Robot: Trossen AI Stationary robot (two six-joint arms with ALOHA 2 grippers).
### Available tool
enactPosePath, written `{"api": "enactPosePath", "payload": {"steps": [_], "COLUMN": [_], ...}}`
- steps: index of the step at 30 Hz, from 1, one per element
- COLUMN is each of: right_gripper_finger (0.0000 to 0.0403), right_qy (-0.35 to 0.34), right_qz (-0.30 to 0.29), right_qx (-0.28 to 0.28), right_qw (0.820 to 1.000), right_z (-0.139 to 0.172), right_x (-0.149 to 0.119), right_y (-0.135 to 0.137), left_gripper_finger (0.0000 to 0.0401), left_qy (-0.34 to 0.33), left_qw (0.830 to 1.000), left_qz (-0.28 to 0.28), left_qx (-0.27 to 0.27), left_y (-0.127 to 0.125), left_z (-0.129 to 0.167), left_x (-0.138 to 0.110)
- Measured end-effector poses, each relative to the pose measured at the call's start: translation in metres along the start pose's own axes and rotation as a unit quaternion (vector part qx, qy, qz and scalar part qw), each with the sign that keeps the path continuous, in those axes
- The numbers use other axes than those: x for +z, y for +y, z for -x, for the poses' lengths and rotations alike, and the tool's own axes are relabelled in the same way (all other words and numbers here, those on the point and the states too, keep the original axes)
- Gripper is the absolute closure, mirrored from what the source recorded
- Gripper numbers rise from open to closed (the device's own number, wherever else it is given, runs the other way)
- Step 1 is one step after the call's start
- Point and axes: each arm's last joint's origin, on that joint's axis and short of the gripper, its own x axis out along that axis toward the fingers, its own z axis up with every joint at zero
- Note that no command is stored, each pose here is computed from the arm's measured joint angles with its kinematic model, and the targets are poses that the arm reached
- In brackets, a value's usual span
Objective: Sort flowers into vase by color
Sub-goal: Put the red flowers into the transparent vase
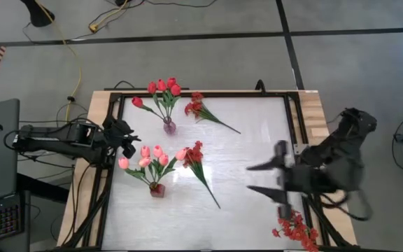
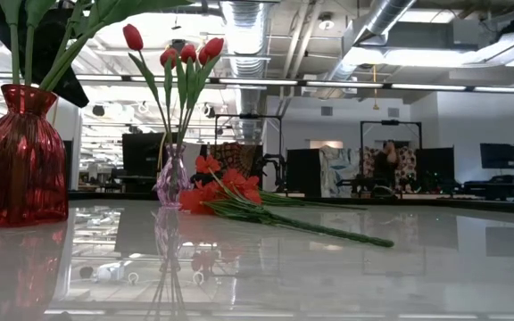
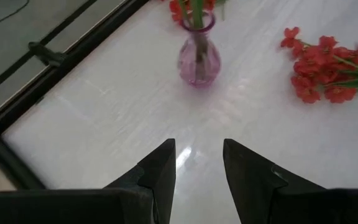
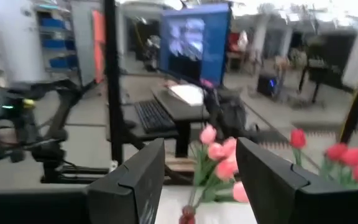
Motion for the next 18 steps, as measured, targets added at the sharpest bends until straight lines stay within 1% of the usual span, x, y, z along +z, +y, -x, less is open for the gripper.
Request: {"api": "enactPosePath", "payload": {"steps": [4,7,9,11,13,15,17,18], "right_gripper_finger": [0.018,0.018,0.018,0.018,0.018,0.018,0.018,0.018], "right_qy": [0.052,0.114,0.158,0.221,0.283,0.33,0.363,0.376], "right_qz": [0.002,-0.018,-0.02,-0.013,-0.015,-0.022,-0.03,-0.036], "right_qx": [-0.022,-0.028,-0.055,-0.099,-0.149,-0.196,-0.225,-0.227], "right_qw": [0.998,0.993,0.986,0.97,0.947,0.923,0.904,0.897], "right_z": [-0.04,-0.068,-0.083,-0.095,-0.107,-0.118,-0.132,-0.139], "right_x": [-0.017,-0.033,-0.047,-0.065,-0.086,-0.105,-0.122,-0.129], "right_y": [-0.012,-0.031,-0.048,-0.066,-0.086,-0.105,-0.122,-0.13], "left_gripper_finger": [0.0278,0.0278,0.0278,0.0278,0.0278,0.0278,0.0278,0.0278], "left_qy": [0.008,0.011,0.013,0.014,0.014,0.015,0.015,0.015], "left_qw": [1.0,0.999,0.999,0.999,0.999,0.999,0.999,0.999], "left_qz": [-0.009,-0.015,-0.019,-0.019,-0.019,-0.019,-0.019,-0.019], "left_qx": [-0.02,-0.026,-0.025,-0.025,-0.026,-0.028,-0.029,-0.029], "left_y": [-0.003,-0.004,-0.005,-0.005,-0.005,-0.005,-0.005,-0.005], "left_z": [-0.004,-0.005,-0.006,-0.006,-0.006,-0.006,-0.006,-0.006], "left_x": [-0.002,-0.002,-0.001,-0.001,-0.002,-0.002,-0.002,-0.002]}}
